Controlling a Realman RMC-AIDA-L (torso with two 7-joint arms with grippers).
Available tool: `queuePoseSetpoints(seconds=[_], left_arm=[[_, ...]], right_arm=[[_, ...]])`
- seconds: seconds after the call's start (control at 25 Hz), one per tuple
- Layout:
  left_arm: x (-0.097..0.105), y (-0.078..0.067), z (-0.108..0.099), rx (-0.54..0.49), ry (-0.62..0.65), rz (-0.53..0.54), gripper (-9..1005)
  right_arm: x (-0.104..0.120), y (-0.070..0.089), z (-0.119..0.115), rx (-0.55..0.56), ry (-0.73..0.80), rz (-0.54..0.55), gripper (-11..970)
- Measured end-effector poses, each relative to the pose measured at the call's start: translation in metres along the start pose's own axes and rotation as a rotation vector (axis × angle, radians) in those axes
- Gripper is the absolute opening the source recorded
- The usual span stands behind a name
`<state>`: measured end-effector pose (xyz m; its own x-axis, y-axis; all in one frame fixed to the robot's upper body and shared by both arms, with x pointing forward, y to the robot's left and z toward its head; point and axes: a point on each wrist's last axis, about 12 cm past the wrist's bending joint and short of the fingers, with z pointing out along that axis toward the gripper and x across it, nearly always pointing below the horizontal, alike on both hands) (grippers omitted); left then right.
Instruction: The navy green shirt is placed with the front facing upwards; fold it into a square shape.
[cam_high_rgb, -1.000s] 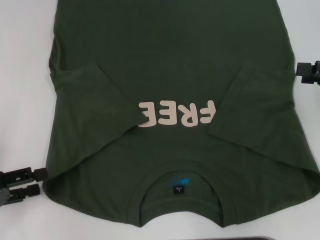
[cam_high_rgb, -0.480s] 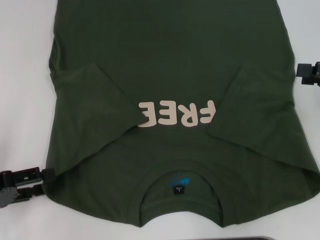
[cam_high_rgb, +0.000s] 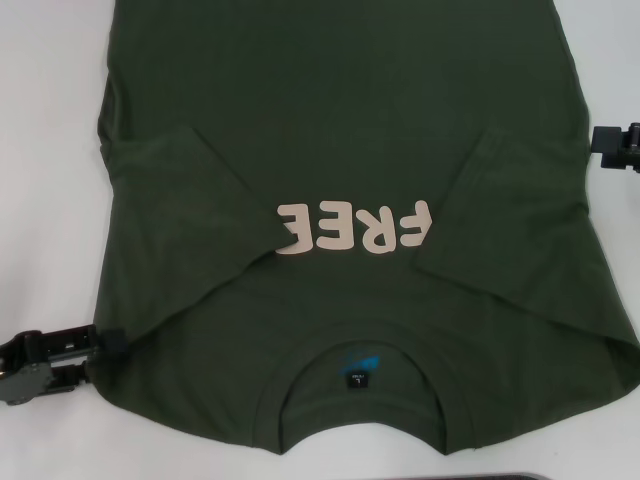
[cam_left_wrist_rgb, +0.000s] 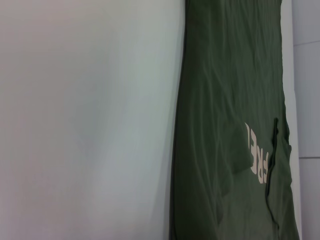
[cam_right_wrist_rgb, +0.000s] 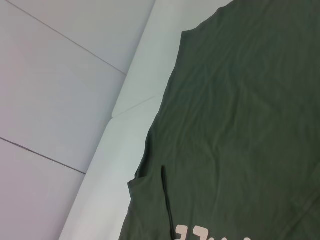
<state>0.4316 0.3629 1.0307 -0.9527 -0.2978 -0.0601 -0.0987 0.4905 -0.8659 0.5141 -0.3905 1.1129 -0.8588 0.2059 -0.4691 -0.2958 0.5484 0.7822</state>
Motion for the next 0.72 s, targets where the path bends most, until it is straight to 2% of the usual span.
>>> queuePoseSetpoints(seconds=[0.28, 0.6, 0.72], left_arm=[[-0.004, -0.002, 0.007, -0.01, 0.014, -0.005, 777], [-0.01, 0.0, 0.007, -0.041, -0.014, -0.062, 683], [-0.012, 0.0, 0.004, -0.055, -0.022, -0.048, 549]], right_arm=[[0.0, 0.0, 0.0, -0.001, -0.003, 0.001, 833], [0.0, 0.0, -0.001, -0.001, -0.006, 0.003, 832], [0.0, 0.001, 0.0, -0.008, -0.003, 0.004, 833]])
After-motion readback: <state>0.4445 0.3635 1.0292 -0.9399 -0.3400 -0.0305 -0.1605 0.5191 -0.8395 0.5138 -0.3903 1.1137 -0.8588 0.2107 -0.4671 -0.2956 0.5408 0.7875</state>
